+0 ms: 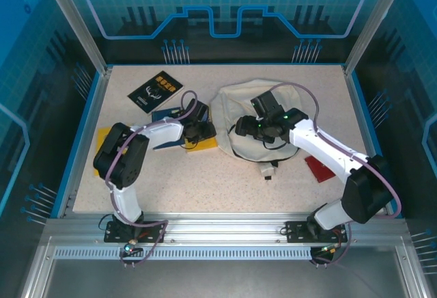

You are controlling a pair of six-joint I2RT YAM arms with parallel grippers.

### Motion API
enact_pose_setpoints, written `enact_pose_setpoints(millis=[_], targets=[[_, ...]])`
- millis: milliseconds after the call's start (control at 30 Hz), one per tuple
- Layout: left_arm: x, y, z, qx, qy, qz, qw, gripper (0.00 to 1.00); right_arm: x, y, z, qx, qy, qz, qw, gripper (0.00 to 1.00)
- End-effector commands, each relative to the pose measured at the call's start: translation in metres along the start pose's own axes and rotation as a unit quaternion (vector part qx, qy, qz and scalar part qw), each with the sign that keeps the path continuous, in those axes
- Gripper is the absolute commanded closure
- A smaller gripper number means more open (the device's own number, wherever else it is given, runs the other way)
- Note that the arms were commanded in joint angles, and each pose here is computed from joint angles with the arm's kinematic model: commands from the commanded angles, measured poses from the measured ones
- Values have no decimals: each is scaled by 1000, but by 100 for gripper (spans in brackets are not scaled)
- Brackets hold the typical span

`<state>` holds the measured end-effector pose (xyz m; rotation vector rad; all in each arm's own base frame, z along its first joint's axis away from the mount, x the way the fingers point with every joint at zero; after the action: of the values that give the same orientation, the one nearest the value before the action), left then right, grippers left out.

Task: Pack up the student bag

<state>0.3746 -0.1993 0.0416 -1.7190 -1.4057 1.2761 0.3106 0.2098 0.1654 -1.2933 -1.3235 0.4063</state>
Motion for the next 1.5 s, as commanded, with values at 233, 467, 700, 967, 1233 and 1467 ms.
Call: enact_pose_setpoints(millis=[233, 467, 700, 967, 1233, 1467], targets=[[46, -34, 134, 147, -108, -10, 983, 43, 31, 22, 24, 40, -54, 2, 998, 24], [34, -85, 109, 98, -85, 12, 991, 38, 51, 42, 53, 80, -90, 2, 993, 25], [90, -114, 80, 53, -109, -68, 990, 30, 68, 79, 91, 137, -128, 23, 982, 27], [103, -95, 84, 79, -137, -23, 987, 23, 70, 117, 113, 183, -133, 50, 973, 35], [100, -76, 89, 113, -120, -6, 986, 33, 61, 135, 123, 210, -136, 65, 966, 39], [99, -69, 93, 131, -111, 0, 985, 41, 60, 145, 127, 227, -128, 72, 963, 41]])
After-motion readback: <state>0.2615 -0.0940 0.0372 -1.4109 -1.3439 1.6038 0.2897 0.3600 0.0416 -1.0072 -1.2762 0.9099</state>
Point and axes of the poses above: each hand's point on the last joint's axis, 136 mm out from that joint toward the fingers, its own y axis out along the fingers, its own x axis along the line the jaws close on, z = x × y, the point moved 1 cm from there along -y, back along the fingers, and after that the axes turned 15 degrees about y, right-handed, at the moved point
